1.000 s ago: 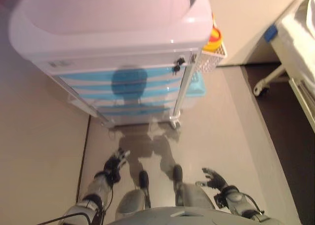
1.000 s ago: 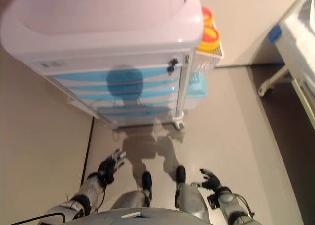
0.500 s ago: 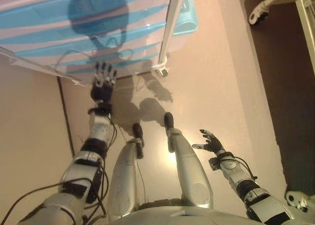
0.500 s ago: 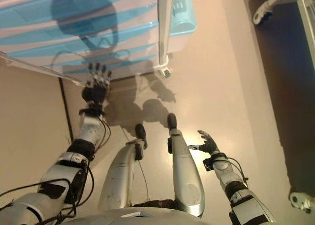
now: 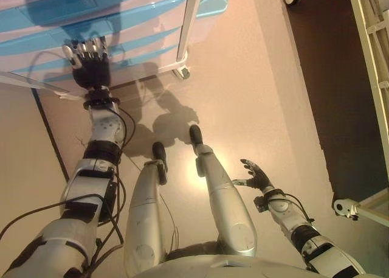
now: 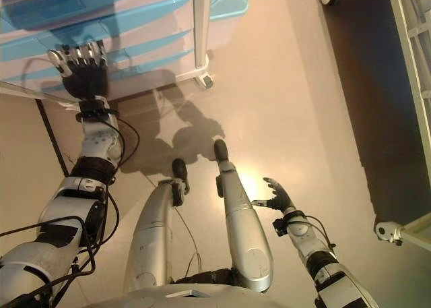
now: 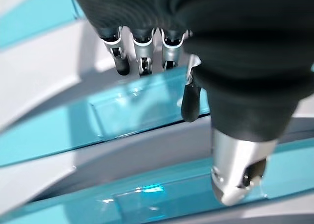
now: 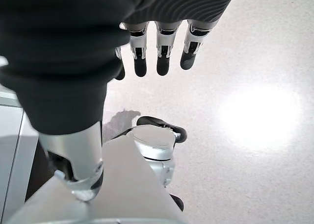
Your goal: Open the drawer and pick up the medicine
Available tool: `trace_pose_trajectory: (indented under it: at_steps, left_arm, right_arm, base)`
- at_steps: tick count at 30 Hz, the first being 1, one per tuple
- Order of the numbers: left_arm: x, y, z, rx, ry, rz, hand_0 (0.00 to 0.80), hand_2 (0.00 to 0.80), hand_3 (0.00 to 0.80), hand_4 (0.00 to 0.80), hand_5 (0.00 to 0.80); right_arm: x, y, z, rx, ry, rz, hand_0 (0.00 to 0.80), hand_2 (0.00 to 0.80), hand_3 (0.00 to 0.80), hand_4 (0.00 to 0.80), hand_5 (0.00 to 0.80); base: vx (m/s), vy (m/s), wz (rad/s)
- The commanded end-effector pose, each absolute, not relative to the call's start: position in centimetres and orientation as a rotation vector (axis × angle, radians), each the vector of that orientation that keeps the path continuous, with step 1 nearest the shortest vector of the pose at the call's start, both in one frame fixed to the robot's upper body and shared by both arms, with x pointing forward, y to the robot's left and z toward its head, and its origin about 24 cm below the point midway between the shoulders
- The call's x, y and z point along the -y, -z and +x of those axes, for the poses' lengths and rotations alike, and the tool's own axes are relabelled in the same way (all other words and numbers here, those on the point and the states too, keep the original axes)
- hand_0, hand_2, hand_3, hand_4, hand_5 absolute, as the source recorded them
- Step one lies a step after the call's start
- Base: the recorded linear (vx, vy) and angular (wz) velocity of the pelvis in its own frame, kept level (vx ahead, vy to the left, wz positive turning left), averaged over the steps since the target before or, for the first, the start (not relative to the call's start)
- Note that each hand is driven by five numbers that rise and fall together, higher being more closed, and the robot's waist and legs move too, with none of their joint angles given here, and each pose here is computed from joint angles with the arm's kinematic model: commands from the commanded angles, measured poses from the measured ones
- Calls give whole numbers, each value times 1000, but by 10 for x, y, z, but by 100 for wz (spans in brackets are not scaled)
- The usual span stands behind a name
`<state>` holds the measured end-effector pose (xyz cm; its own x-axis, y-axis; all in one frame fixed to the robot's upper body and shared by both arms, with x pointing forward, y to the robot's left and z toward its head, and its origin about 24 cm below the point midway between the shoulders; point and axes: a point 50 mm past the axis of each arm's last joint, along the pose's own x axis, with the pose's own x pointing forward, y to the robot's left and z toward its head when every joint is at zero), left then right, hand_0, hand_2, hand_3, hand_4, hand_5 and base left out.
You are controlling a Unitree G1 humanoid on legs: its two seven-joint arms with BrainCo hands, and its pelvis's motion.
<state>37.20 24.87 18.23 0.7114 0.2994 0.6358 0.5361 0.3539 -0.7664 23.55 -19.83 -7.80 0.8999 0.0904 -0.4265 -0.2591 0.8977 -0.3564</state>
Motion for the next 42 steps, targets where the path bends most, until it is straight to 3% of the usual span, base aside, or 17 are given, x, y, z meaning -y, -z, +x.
trace_pose_trajectory:
  at_steps: [1,2,8,11,15,22,24,27,31,34,38,42]
  left_arm:
    - [-224,-313,337,1330,811,-855,769,769,769,769,769]
    - [-213,-317,331,1343,893,-801,800,800,800,800,800]
    - [-167,-306,305,1257,1216,-590,800,800,800,800,800]
    - [-167,-277,299,1164,1248,-617,800,800,800,800,800]
    - [-177,-202,286,1018,1184,-790,800,800,800,800,800]
    - [-213,-32,230,692,694,-1214,800,800,800,800,800]
    - [-230,29,184,495,454,-1298,800,800,800,800,800]
    - [-241,78,136,226,153,-1379,800,800,800,800,800]
    - [-245,120,80,-171,-225,-1421,800,800,800,800,800]
    - [-244,138,40,-440,-386,-1411,800,800,800,800,800]
    - [-242,146,11,-615,-429,-1372,800,800,800,800,800]
    - [-247,148,12,-712,-375,-1205,800,800,800,800,800]
  right_arm:
    - [205,96,202,-484,-209,-431,0,0,0,0,0]
    - [205,96,202,-486,-209,-432,0,0,0,0,0]
    - [207,92,208,-492,-218,-453,0,0,0,0,0]
    - [207,90,211,-490,-216,-472,0,0,0,0,0]
    - [209,90,210,-502,-201,-506,0,0,0,0,0]
    - [225,93,201,-557,-194,-520,0,0,0,0,0]
    - [233,97,195,-590,-200,-520,0,0,0,0,0]
    - [237,102,190,-621,-186,-505,0,0,0,0,0]
    - [242,109,185,-668,-131,-477,0,0,0,0,0]
    - [250,112,181,-711,-73,-460,0,0,0,0,0]
    - [258,118,171,-775,-46,-455,0,0,0,0,0]
    - [258,123,161,-808,-50,-449,0,0,0,0,0]
  base:
    - [31,-27,3]
    - [33,-32,2]
    - [5,-25,3]
    - [-20,-42,6]
    - [-22,-41,28]
    - [100,-135,47]
    - [185,-163,57]
    - [100,-135,49]
    - [27,-82,41]
    - [-24,-13,53]
    - [-2,31,47]
    - [11,46,14]
